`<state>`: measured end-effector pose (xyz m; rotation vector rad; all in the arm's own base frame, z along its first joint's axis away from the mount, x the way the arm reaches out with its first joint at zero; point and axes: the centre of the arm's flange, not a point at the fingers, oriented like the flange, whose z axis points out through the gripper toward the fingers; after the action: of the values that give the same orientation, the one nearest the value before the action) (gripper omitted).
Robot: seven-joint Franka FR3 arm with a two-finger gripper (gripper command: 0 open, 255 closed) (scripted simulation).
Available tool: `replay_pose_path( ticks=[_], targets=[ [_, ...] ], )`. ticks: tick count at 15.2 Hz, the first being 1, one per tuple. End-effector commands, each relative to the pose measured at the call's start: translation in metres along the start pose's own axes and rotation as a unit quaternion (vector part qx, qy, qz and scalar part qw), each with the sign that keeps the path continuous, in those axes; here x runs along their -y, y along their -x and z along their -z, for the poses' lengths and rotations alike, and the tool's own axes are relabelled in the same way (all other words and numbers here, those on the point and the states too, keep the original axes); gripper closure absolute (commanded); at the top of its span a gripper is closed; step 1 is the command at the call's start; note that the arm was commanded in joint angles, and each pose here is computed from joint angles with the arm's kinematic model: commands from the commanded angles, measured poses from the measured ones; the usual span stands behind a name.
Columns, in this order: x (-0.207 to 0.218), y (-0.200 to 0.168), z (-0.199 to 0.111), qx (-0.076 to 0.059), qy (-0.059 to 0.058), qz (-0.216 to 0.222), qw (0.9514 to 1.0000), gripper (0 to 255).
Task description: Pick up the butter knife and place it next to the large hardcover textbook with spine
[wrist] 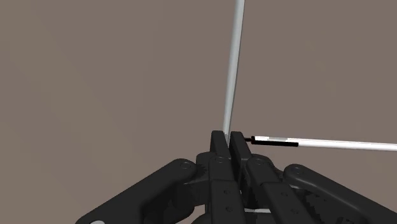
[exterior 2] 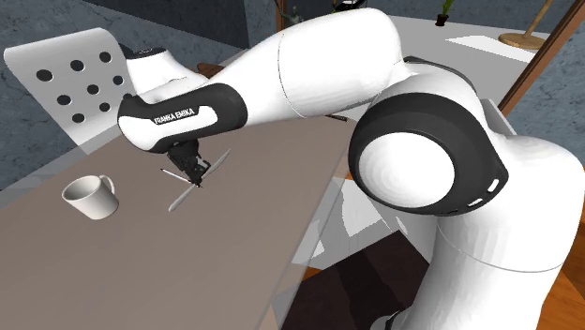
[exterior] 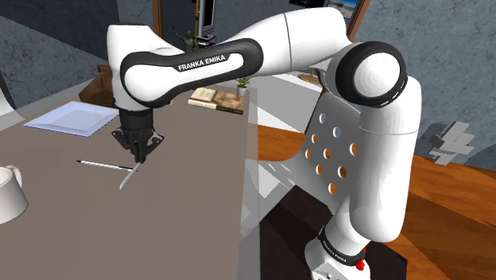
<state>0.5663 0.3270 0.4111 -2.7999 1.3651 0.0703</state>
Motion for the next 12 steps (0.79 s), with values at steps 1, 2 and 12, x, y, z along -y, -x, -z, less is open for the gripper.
replay_pose_path(
  ticks=[1,2,12],
  targets=[
    [0.0,0.001,0.011,0.0,0.0,0.0,1.0,255],
    [0.0,0.001,0.016,0.0,0.0,0.0,1.0,255],
    [-0.021,-0.031,0.05,0.0,0.0,0.0,1.0,255]
  ],
)
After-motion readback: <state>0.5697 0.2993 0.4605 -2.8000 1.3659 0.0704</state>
